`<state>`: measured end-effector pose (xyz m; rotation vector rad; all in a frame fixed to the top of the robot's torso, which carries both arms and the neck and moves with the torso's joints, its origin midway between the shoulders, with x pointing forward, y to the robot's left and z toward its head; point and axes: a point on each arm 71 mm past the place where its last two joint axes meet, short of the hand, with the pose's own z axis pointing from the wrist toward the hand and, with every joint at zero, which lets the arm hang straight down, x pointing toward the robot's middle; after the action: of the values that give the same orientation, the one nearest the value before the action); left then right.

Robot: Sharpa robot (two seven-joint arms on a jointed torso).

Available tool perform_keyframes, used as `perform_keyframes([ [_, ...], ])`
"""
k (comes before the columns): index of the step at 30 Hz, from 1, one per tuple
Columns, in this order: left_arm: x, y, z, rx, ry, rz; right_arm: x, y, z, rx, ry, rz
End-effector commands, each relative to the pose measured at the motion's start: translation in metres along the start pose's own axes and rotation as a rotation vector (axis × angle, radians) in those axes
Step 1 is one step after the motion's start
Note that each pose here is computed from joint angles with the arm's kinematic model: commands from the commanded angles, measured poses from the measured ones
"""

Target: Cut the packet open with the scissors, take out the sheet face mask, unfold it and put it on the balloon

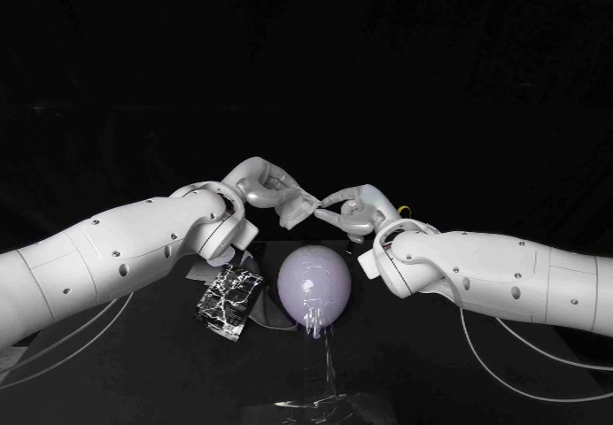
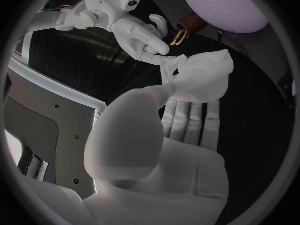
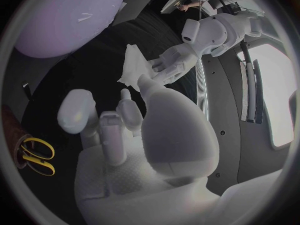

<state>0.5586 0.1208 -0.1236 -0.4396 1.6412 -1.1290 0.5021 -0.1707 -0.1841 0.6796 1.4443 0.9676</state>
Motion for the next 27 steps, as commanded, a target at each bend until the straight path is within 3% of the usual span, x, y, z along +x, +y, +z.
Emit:
perform_keyframes([
  [1,0.0004,-0.0028,0.0004,0.005,-0.005,-0.014,0.0011,0.0034,0.0022,-0.043,-0.029,0.020],
  [9,0.0016,-0.0037,-0.0006,0.007,0.001,-0.023,0.0039,0.0045,0.0070,-0.052,-0.041,0.019],
  [27,0.0022,-0.0050,-0.0009,0.014,-0.003,-0.037,0.0095,0.0054,0.0096,-0.043,-0.014,0.002],
])
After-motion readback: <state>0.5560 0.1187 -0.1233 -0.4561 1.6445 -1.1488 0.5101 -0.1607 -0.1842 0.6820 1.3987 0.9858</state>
